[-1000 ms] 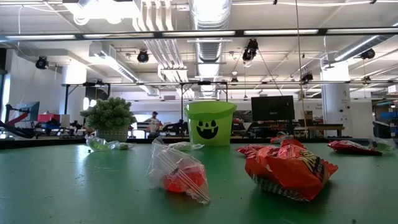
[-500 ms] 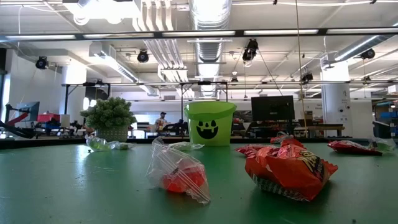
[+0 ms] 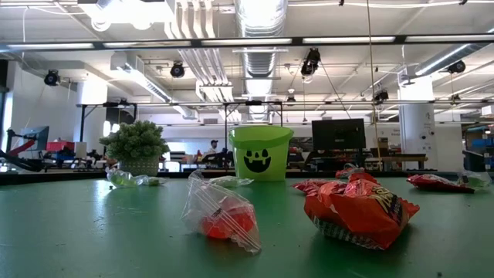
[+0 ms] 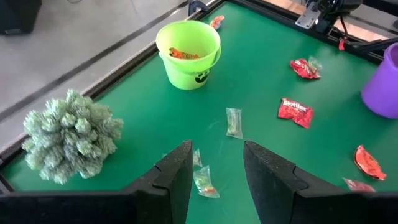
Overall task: Organize candy in baskets
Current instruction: Put the green candy into the violet bucket
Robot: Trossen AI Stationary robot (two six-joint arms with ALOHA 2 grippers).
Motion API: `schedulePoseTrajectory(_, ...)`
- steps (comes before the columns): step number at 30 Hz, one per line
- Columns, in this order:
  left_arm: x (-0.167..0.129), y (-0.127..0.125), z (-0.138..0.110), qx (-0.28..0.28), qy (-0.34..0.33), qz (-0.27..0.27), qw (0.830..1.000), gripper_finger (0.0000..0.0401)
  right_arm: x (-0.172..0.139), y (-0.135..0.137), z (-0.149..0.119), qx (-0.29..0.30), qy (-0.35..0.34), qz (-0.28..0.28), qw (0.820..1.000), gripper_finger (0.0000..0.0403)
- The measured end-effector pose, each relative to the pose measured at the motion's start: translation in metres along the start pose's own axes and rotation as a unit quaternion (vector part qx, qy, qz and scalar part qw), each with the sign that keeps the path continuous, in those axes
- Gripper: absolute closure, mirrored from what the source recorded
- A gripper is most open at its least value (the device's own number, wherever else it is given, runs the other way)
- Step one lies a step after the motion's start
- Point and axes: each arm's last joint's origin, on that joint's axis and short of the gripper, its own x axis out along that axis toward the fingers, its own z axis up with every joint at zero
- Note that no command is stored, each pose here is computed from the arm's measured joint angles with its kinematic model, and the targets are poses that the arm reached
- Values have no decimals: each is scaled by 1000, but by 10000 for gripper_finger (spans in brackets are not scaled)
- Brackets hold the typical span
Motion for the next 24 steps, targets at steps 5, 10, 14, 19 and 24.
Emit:
schedulePoseTrajectory(5, 6, -10, -2, -1, 5, 16, 1000, 276, -5, -3, 3, -16, -29, -3, 999, 268)
schedulePoseTrajectory(10, 20, -23, -3, 1, 10, 55, 998, 276, -24, -7, 9, 21, -93, 9, 995, 262)
schedulePoseTrajectory(14, 35, -30, -1, -14, 18, 97, 995, 276, -47, -9, 13, 50, -179, 20, 982, 261)
schedulePoseTrajectory(19, 55, -34, -2, 7, 66, 138, 988, 276, -77, -7, 16, 42, -281, 30, 958, 261)
schedulePoseTrajectory(24, 75, -26, -8, 10, 91, 186, 978, 276, -98, -4, 18, 14, -340, 29, 940, 261)
